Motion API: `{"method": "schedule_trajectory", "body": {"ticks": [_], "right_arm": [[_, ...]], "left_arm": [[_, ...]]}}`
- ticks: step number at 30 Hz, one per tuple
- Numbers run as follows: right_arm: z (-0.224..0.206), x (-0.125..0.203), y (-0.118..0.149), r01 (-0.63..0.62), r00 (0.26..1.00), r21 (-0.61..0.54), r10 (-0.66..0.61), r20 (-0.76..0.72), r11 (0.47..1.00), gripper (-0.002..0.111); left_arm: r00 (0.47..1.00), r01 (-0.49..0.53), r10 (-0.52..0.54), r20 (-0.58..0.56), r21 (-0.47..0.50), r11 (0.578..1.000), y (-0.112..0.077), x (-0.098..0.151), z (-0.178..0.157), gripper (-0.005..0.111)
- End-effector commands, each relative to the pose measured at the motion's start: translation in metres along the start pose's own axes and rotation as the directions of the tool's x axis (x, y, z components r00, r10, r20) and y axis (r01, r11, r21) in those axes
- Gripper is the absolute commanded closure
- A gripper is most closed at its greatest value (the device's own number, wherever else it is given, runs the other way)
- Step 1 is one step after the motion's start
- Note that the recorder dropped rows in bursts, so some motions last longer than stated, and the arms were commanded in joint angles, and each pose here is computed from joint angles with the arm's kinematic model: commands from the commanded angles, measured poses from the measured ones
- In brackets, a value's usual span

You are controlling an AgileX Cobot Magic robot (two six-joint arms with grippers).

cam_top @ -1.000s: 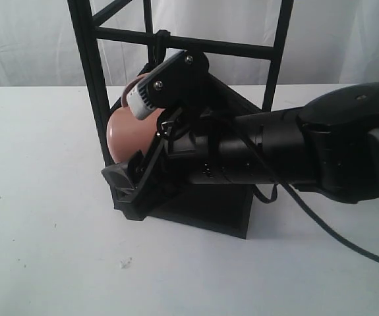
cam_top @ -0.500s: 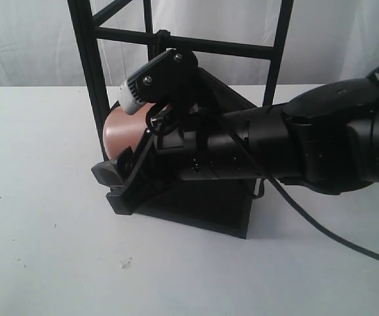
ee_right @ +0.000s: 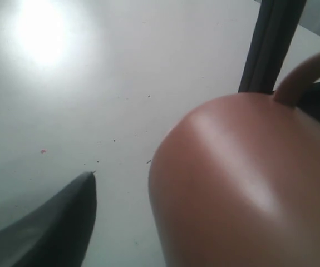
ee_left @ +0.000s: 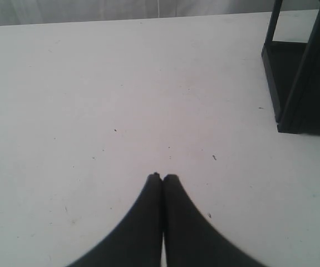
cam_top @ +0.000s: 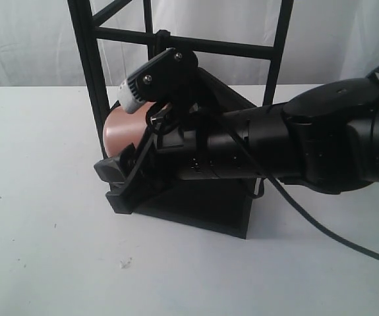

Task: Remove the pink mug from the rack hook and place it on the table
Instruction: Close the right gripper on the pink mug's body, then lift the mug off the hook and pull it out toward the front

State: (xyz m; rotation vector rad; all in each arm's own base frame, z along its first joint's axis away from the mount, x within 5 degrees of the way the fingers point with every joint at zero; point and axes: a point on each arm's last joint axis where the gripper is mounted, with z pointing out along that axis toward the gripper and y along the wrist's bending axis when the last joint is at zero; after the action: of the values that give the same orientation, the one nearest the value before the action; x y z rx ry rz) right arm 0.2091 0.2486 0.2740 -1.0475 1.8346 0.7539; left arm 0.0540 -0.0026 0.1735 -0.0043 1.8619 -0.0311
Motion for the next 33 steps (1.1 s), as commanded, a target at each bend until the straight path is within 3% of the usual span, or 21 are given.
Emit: {"method": "schedule_trajectory", "body": {"ticks": [1,11,18,33], "right_arm": [[0.0004,-0.0012,0.0012,-0.009,1.0,-0.007,0.009,0.004,1.0,0.06],[0.0004,-0.0013,0.001,-0.013,1.0,-0.005,0.014,0.006,1.0,0.082],[0.0004,-0.0014,-0.0008,-0.027,1.0,0.015,0.027,0.007,1.0,0.107],[-0.0049,-0.0059,-0.0017,-0.035,0.999,0.04,0.034,0.029,0.999,0.108]], "left_arm": [[1.0,0.004,-0.004,0.006,-0.002,1.0,0.0001,0.0005,0.0,0.107],[1.0,0.004,-0.004,0.006,-0.002,1.0,0.0001,0.0005,0.0,0.107],[1.0,0.004,-0.004,0.006,-0.002,1.0,0.0001,0.0005,0.0,0.107],[1.0,0.004,-0.004,0.006,-0.002,1.0,0.0001,0.0005,0.0,0.107]]}}
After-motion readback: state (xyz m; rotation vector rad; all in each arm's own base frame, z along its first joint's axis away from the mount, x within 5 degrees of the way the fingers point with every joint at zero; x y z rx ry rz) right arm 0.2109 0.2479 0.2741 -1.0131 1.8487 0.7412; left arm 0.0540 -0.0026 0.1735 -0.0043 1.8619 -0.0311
